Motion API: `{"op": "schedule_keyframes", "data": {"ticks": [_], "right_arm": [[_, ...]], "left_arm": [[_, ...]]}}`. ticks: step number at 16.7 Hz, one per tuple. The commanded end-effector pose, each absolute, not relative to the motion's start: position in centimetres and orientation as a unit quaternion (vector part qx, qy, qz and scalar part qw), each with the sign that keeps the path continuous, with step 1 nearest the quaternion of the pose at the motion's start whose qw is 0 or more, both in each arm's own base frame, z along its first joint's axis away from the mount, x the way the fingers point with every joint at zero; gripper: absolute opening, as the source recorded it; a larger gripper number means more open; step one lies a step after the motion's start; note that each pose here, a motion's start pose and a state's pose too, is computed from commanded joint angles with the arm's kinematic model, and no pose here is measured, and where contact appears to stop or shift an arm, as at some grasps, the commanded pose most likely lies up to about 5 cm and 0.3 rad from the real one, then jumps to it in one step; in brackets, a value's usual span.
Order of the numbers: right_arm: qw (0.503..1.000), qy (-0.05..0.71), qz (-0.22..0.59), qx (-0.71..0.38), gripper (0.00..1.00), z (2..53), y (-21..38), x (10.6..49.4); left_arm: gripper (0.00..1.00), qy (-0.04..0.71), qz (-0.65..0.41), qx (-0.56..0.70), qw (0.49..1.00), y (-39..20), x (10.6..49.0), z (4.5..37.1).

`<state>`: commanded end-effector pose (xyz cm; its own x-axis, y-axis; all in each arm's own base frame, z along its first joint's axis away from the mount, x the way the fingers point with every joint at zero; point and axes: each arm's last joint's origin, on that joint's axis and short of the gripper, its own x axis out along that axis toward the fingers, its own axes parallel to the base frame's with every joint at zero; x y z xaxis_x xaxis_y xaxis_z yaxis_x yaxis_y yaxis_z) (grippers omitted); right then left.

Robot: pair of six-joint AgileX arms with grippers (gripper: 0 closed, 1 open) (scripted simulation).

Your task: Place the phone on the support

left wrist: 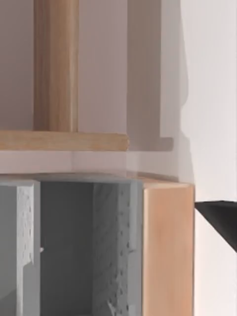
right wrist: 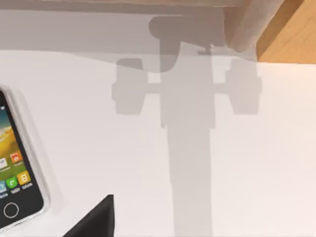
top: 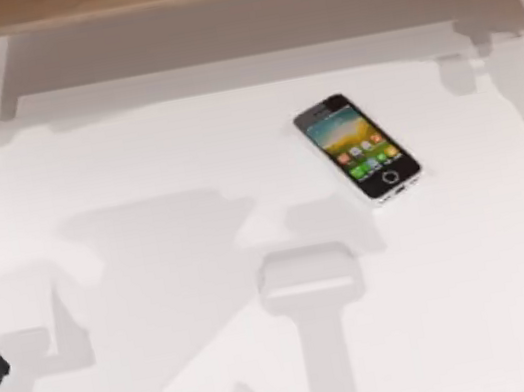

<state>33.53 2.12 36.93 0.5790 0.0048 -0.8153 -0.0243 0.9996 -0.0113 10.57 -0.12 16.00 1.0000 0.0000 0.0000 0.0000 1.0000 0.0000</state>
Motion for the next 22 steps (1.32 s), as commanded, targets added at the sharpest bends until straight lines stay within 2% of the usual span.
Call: {"op": "schedule_keyframes", "data": {"ticks": [4,9,15,22], "right_arm": [[0.823,0.565,0.041,-0.041,1.0,32.7,6.0,41.3],[0.748,0.651,0.089,-0.089,1.0,25.3,12.7,46.2],[0.704,0.683,0.143,-0.136,1.0,18.9,20.1,46.9],[0.695,0.684,0.161,-0.151,1.0,17.5,22.2,46.4]], "left_arm": [[1.0,0.0,0.0,0.0,1.0,-0.1,10.6,16.0],[1.0,0.0,0.0,0.0,1.0,-0.1,10.6,16.0],[1.0,0.0,0.0,0.0,1.0,-0.1,10.6,16.0],[1.0,0.0,0.0,0.0,1.0,-0.1,10.6,16.0]]}}
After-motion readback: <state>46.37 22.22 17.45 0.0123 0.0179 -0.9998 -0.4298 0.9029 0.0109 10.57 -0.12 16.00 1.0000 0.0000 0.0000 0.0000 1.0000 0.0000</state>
